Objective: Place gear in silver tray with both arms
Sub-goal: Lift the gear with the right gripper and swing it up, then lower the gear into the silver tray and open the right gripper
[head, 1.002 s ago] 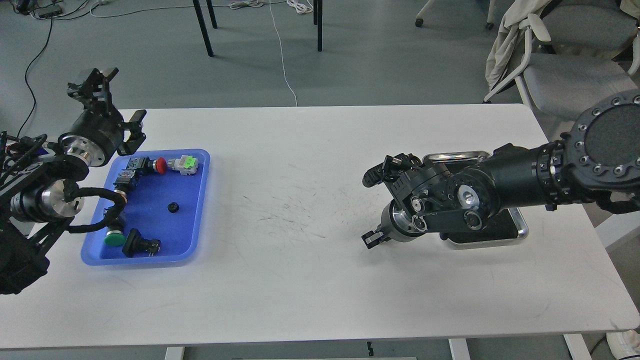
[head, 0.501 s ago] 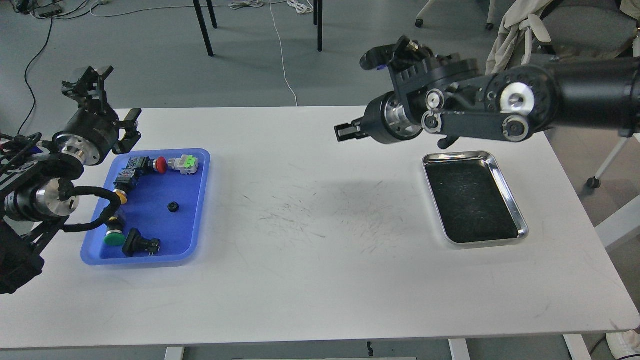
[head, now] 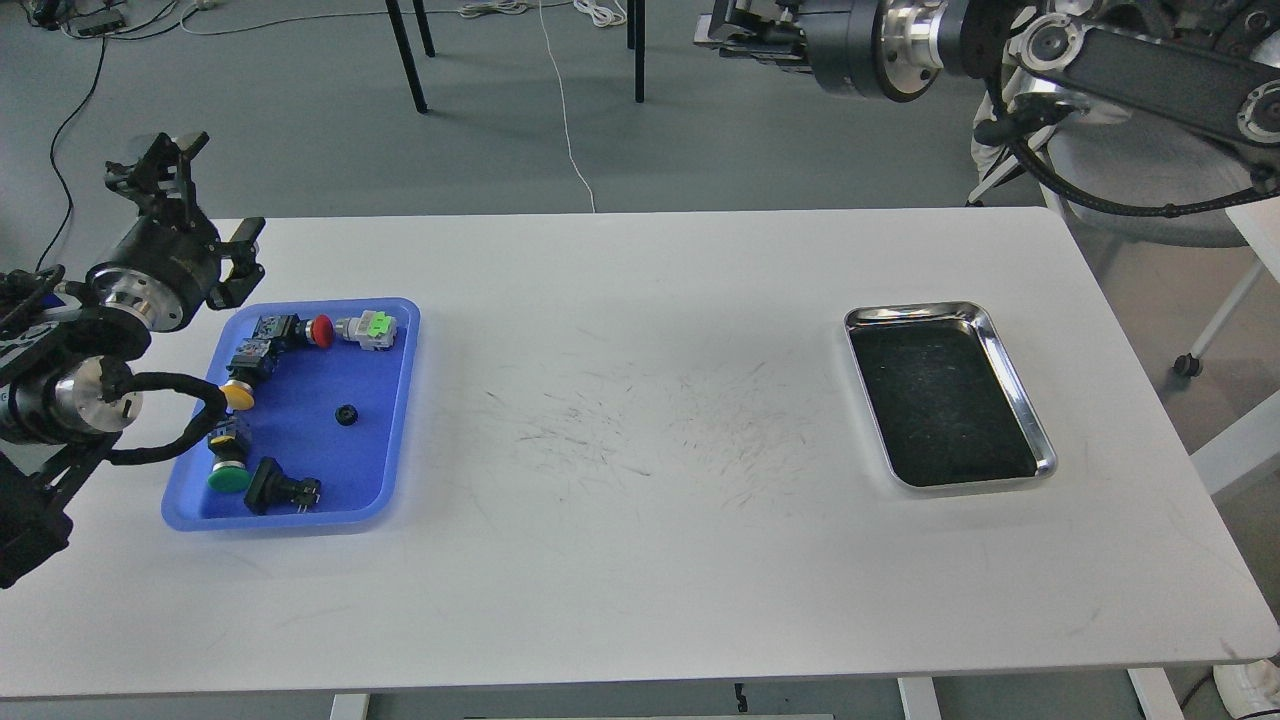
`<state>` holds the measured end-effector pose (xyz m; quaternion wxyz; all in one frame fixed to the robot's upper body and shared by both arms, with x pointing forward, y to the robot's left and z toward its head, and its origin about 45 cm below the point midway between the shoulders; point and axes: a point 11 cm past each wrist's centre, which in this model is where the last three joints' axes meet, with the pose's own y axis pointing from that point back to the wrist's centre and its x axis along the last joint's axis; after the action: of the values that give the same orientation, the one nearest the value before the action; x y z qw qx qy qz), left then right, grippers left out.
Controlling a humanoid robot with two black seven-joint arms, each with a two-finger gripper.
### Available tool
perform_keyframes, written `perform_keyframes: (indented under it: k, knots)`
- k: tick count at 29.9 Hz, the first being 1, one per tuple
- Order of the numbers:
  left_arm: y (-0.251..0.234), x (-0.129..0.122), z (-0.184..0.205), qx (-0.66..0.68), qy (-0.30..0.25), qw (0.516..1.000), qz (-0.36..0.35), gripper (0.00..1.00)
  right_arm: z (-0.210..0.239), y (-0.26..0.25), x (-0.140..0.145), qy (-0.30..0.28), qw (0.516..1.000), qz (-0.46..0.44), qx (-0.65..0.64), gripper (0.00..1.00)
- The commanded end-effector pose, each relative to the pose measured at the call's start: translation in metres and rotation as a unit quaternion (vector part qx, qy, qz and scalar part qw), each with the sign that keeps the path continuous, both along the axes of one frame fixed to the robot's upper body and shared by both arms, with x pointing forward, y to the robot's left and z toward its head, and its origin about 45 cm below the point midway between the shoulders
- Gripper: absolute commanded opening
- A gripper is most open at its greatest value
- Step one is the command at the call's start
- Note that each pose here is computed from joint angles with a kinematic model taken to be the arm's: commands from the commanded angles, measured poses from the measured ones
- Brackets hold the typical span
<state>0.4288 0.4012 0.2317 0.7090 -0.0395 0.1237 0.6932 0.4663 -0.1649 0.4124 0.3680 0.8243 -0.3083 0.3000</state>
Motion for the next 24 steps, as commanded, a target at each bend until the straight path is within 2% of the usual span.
perform_keyframes:
  k: [1,8,12,24]
  knots:
    - [0.006,-0.001,0.002,0.005,0.0,1.0,0.004,0.98,-0.019,-0.043,0.002,0.018,0.999,-0.039,-0.007,0.02]
    - [0.009,-0.002,0.003,0.009,0.001,1.0,0.005,0.98,-0.052,-0.121,-0.004,0.028,0.993,-0.097,-0.064,0.02]
    - [0.008,-0.002,0.002,0.009,0.002,1.0,0.004,0.98,-0.075,-0.15,-0.012,0.046,0.988,-0.119,-0.083,0.02]
    - [0.008,-0.002,0.002,0.009,0.002,1.0,0.004,0.98,-0.15,-0.194,-0.043,0.097,0.975,-0.132,-0.151,0.02]
